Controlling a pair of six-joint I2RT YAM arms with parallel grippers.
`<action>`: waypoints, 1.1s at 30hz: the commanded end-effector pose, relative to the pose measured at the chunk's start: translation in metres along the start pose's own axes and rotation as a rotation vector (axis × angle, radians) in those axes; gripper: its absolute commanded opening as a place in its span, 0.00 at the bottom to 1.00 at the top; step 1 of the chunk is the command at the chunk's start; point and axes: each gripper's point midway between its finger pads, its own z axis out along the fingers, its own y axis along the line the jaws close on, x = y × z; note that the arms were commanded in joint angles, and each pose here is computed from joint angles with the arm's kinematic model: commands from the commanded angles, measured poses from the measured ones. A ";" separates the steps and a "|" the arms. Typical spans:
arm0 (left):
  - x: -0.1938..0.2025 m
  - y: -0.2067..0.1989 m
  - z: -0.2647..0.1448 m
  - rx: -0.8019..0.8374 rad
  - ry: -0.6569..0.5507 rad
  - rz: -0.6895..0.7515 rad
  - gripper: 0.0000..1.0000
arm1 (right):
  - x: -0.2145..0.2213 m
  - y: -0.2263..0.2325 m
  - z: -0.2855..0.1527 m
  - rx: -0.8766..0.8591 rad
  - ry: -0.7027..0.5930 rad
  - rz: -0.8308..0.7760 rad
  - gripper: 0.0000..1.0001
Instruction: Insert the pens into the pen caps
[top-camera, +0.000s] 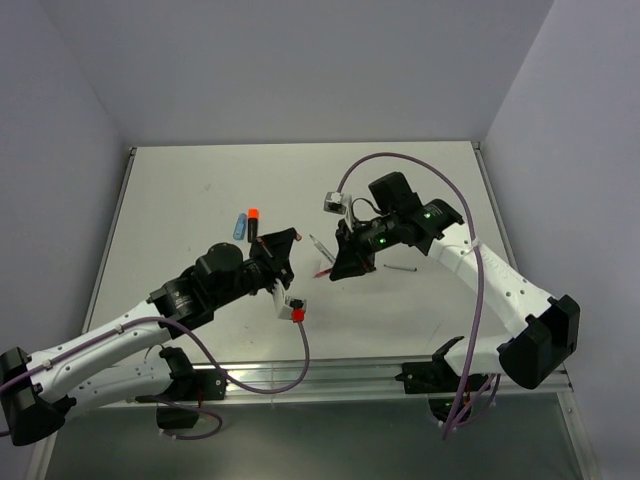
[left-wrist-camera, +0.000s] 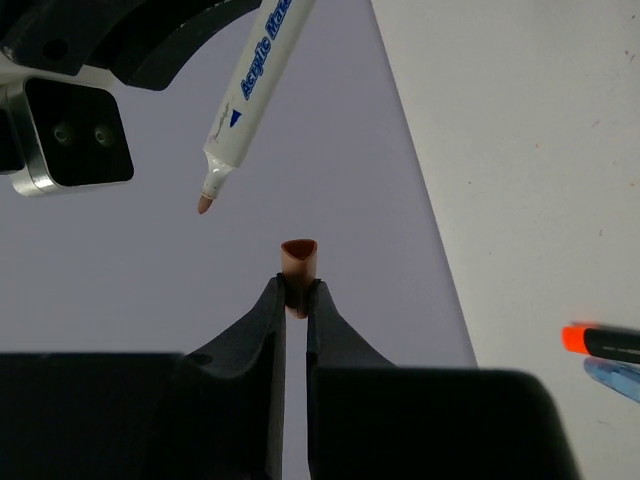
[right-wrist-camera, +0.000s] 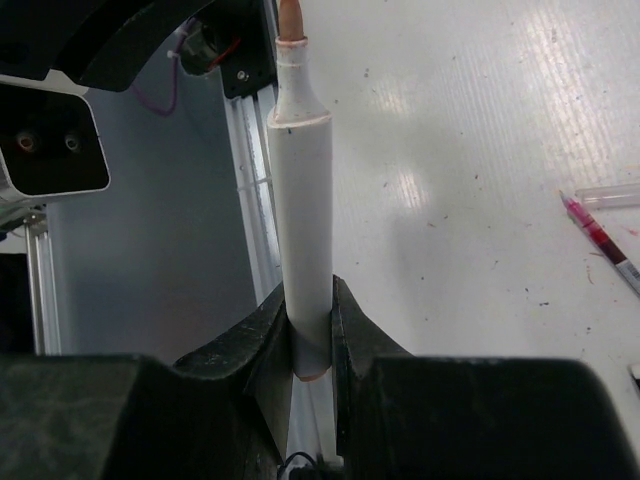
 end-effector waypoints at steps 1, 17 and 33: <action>-0.006 0.028 -0.008 -0.100 -0.012 0.123 0.00 | -0.014 0.003 -0.008 0.029 -0.012 -0.076 0.00; -0.016 0.046 -0.009 -0.138 -0.055 0.057 0.00 | -0.011 0.002 -0.001 0.044 0.032 -0.085 0.00; -0.019 0.051 -0.011 -0.153 -0.065 -0.014 0.00 | -0.008 0.001 0.000 0.049 0.043 -0.079 0.00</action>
